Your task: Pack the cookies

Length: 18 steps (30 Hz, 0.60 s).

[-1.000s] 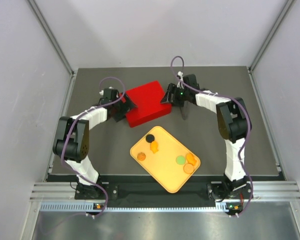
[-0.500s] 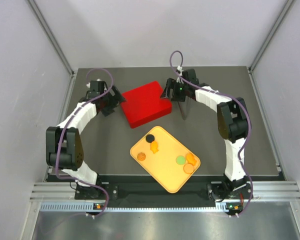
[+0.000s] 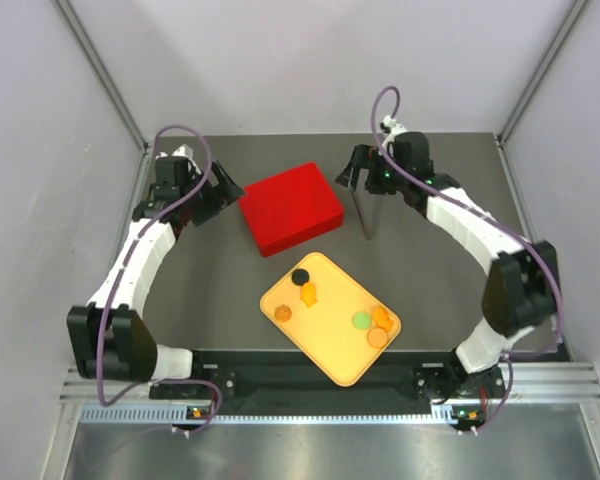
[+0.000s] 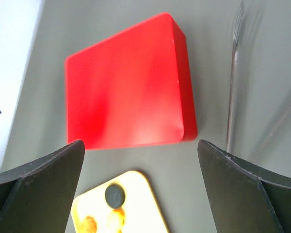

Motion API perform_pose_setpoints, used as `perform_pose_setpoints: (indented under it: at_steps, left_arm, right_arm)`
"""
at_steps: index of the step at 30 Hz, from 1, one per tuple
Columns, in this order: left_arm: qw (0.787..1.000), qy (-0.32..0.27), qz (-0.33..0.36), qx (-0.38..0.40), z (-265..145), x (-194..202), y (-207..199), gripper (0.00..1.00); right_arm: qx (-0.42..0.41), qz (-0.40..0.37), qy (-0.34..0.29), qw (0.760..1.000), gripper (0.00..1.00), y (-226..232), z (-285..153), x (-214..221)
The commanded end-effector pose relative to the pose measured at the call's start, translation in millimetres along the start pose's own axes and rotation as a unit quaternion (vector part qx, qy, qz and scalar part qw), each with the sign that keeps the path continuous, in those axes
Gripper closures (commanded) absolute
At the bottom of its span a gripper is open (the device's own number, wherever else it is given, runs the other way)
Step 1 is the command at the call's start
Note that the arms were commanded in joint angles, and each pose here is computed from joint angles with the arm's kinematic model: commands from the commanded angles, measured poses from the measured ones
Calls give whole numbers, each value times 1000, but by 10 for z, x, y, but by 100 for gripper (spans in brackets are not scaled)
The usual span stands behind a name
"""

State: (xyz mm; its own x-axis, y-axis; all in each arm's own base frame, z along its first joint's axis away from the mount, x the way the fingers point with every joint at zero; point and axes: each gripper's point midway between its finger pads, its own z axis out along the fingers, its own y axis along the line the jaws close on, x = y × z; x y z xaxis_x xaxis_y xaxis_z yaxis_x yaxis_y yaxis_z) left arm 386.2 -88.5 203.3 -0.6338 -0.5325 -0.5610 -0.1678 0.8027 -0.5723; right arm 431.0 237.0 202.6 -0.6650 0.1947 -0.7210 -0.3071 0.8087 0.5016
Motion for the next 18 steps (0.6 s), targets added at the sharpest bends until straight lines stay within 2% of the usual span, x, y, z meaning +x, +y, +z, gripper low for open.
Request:
perform_pose_setpoints:
  at_steps: [1, 6, 7, 9, 10, 18]
  left_arm:
    - [998, -2, 52, 38, -334, 85, -173, 2]
    - [993, -33, 97, 64, -729, 186, -266, 2]
    - [992, -32, 100, 66, -755, 247, -250, 2]
    - [990, -42, 106, 80, -850, 287, -295, 2]
    - [991, -36, 105, 80, -840, 343, -265, 2]
    - [988, -59, 119, 77, -977, 408, -183, 2]
  right_arm:
    - [0, -32, -80, 996, 0, 116, -487, -260]
    - [53, -29, -139, 988, 0, -47, -1141, -97]
    - [59, -31, -168, 984, 0, -32, -1354, -146]
    - [74, -26, -164, 983, 0, -141, -1455, 51]
    - [82, -28, -183, 979, 0, -151, -1599, 35]
    - [102, -35, -183, 977, 0, -285, -1797, 288]
